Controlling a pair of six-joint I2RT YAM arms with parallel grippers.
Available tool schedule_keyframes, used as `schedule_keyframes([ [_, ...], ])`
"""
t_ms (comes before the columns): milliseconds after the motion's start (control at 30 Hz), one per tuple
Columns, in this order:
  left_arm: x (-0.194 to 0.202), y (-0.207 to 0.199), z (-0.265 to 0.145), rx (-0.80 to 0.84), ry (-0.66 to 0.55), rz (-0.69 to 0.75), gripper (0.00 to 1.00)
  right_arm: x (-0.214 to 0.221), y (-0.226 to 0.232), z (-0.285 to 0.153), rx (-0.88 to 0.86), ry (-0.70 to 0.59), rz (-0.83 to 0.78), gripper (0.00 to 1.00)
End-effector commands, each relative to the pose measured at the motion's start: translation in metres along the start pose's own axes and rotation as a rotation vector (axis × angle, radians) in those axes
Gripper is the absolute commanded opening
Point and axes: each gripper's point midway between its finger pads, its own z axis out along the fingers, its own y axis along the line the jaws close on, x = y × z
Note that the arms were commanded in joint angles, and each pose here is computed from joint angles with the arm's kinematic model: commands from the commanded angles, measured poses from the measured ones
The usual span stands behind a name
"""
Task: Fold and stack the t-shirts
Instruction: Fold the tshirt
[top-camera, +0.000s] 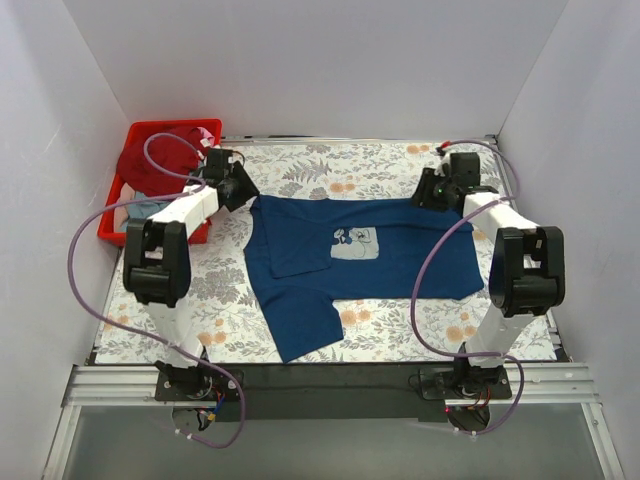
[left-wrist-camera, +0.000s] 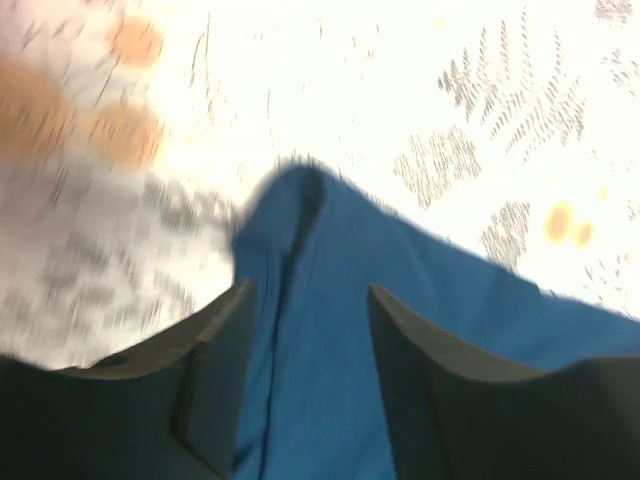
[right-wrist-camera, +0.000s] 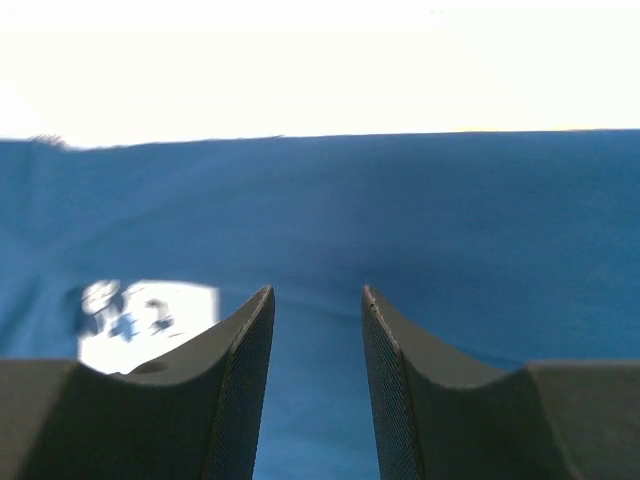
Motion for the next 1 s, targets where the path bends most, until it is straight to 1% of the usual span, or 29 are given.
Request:
schedule_keyframes([
  [0,-0.024,-0.015,0.021,0.025,-0.048,0.046,0.45,-0.024,-0.029,-0.001,0.054,-0.067,-0.001,0.47],
  [33,-0.016,-0.016,0.034,0.039,-0.009,0.049,0.40,-0.030,-0.042,-0.003,0.069,-0.088,0.022,0.47],
  [67,-0.025,-0.024,0.036,0.058,-0.024,0.055,0.38,-0.029,-0.044,0.001,0.066,-0.083,0.023,0.47],
  [100,-0.024,-0.027,0.040,0.070,-0.019,0.057,0.37,-0.035,-0.063,-0.003,0.090,-0.101,0.051,0.47],
  [133,-0.021,-0.024,0.048,0.064,-0.009,0.060,0.36,-0.036,-0.069,-0.002,0.094,-0.105,0.056,0.47],
  [167,-0.025,-0.028,0.050,0.073,-0.016,0.068,0.36,-0.035,-0.075,0.000,0.098,-0.101,0.065,0.47],
  [367,-0.015,-0.023,0.066,0.071,0.012,0.074,0.35,-0.028,-0.104,0.008,0.114,-0.089,0.108,0.46],
  [467,-0.010,-0.018,0.071,0.056,0.020,0.070,0.30,-0.020,-0.114,0.013,0.119,-0.074,0.129,0.47],
  [500,-0.008,-0.014,0.074,0.046,0.023,0.068,0.24,-0.016,-0.119,0.014,0.123,-0.069,0.141,0.47],
  [600,-0.008,-0.004,0.078,0.008,0.008,0.063,0.14,-0.004,-0.133,0.018,0.137,-0.043,0.171,0.47],
  [633,-0.009,-0.002,0.079,0.002,0.006,0.059,0.07,-0.009,-0.137,0.021,0.136,-0.066,0.169,0.47],
  [700,-0.013,0.005,0.081,-0.012,0.001,0.040,0.01,-0.002,-0.149,0.024,0.145,-0.052,0.198,0.47],
  [800,-0.015,0.015,0.086,-0.029,0.005,0.015,0.00,0.007,-0.165,0.027,0.165,-0.037,0.231,0.46],
  [967,-0.018,0.028,0.095,-0.050,0.008,-0.001,0.00,0.012,-0.174,0.031,0.165,-0.028,0.256,0.46],
])
